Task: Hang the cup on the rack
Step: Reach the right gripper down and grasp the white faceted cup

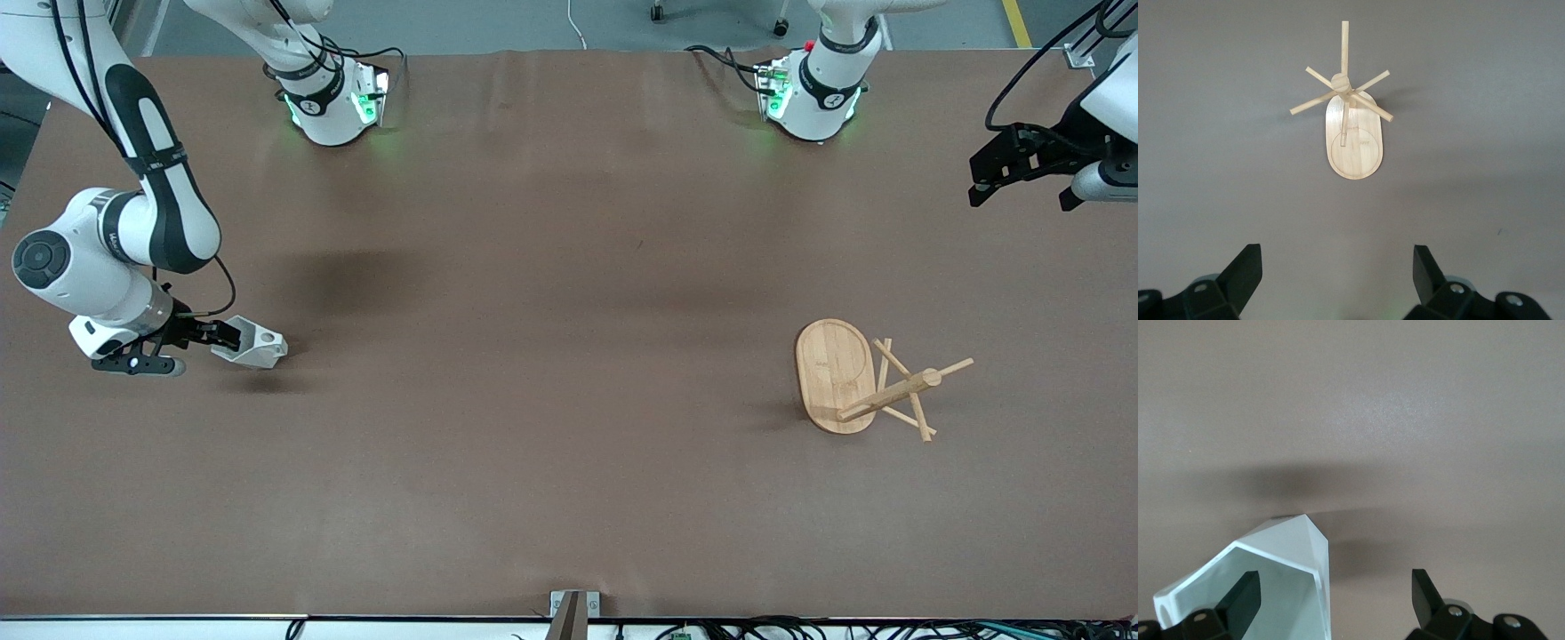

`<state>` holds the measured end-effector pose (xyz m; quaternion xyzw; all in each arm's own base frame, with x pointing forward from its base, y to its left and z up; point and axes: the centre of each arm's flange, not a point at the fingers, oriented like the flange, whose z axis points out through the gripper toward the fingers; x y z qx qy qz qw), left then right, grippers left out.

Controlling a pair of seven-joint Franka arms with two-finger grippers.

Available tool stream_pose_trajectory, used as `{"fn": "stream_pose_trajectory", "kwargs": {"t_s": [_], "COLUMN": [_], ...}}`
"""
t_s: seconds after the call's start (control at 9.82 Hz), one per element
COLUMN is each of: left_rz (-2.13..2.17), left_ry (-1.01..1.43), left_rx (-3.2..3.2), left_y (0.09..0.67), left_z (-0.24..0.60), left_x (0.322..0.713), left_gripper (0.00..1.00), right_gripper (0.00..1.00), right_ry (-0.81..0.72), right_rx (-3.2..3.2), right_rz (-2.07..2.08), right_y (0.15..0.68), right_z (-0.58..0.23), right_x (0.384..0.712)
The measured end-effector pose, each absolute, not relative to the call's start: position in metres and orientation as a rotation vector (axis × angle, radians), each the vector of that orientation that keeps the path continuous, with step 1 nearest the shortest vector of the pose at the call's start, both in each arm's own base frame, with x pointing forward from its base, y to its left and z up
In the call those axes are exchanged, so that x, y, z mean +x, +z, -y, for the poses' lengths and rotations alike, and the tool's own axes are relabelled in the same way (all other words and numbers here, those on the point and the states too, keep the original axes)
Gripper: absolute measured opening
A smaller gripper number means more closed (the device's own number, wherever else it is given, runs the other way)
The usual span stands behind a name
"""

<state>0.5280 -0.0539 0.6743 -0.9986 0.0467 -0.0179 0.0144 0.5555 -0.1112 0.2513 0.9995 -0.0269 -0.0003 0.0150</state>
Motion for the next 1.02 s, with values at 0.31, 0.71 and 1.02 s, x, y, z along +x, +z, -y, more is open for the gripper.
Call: {"fn": "stream_pose_trajectory", "kwargs": {"t_s": [0.31,0.71,1.02], "left_rz": [-0.144,-0.145,-0.148], "left_ry": [-0.056,-0.058,-0.058], "left_rx": [-3.109,-3.109,-3.109], "left_y": [0.674,0.675,0.675], "left_z": [0.053,0.054,0.054], "left_x": [0.528,0.528,0.528], "left_gripper": [1.00,1.00,1.00], "right_gripper": [0.99,0.93,0.57], "right_ry": [-0.017,-0.013,-0.014], "right_rx": [3.184,3.187,3.187], "right_rz": [0.054,0.036,0.035], "right_y": [0.234,0.233,0.232], "right_z": [0.112,0.112,0.112], "right_x": [0.553,0.553,0.553]}}
